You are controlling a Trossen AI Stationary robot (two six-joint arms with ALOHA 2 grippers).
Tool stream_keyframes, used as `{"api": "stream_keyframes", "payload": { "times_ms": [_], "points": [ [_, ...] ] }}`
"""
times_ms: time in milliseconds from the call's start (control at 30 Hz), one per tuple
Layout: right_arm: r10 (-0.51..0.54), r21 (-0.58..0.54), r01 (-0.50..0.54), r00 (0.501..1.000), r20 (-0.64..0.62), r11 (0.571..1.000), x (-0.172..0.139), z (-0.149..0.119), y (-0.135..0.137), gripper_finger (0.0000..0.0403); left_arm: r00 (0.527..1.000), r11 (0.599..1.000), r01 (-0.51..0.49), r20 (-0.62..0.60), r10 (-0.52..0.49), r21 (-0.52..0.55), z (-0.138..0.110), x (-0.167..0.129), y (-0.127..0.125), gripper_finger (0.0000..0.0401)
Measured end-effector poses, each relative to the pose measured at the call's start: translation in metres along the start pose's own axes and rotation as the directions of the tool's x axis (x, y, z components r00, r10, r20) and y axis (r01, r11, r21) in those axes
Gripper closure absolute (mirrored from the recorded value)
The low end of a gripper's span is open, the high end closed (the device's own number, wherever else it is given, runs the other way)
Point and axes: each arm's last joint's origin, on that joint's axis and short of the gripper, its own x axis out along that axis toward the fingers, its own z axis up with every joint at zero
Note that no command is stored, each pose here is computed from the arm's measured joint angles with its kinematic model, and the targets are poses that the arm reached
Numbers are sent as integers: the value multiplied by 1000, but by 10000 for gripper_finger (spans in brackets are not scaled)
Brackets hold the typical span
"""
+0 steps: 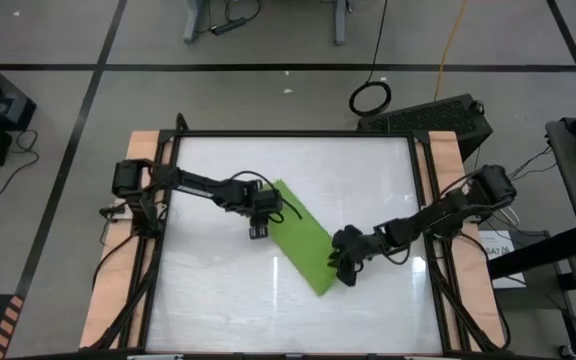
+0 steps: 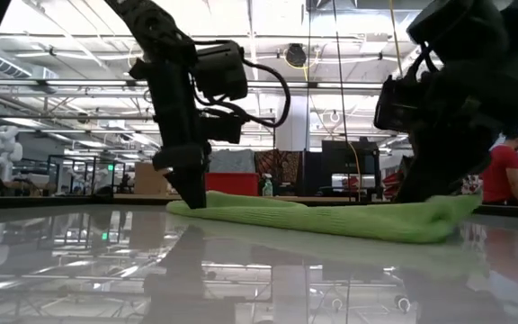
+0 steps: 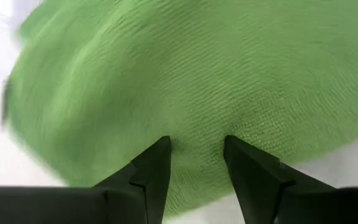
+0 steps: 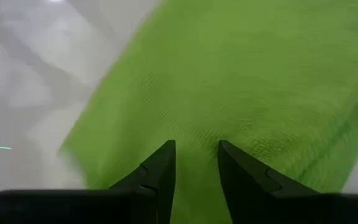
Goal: Roll towel into tight, uniform cylinder
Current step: Roll the green towel
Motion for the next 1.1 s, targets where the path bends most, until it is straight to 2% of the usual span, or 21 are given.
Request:
{"api": "stream_keyframes", "payload": {
  "times_ms": [133, 200, 333, 433, 533, 633, 767, 933, 1100],
  "points": [
    [163, -3, -163, 984, 71, 987, 8, 4, 13, 292, 991, 990, -132, 7, 132, 54, 4, 1, 22, 240],
    [233, -26, -231, 967, 101, 973, 7, 8, 18, 292, 984, 984, -176, 1, 176, 36, 8, 0, 33, 240],
    [255, -46, -251, 954, 156, 967, -5, 18, 24, 292, 981, 980, -195, 13, 196, -45, 22, -16, 48, 240],
    [213, -60, -206, 961, 177, 977, -20, 23, 25, 292, 985, 983, -167, 42, 170, -73, 35, -31, 46, 240],
    [74, -54, -68, 990, 119, 996, -33, 18, 17, 292, 987, 992, -119, 98, 123, -51, 49, -44, 35, 240],
    [-53, -49, 55, 997, 51, 997, -43, 11, 8, 292, 984, 1000, -25, 178, 26, -10, 58, -51, 16, 240],
    [-124, -59, 123, 992, -13, 991, -43, 6, 0, 290, 964, 995, 84, 250, -95, 51, 66, -50, -7, 240],
    [-170, -88, 167, 985, -32, 982, -30, 5, -11, 282, 962, 983, 167, 206, -179, 78, 67, -27, -27, 240],
    [-186, -134, 181, 982, -23, 974, -12, 7, -21, 280, 976, 982, 181, 110, -186, 59, 61, -1, -34, 240]
  ]
}}
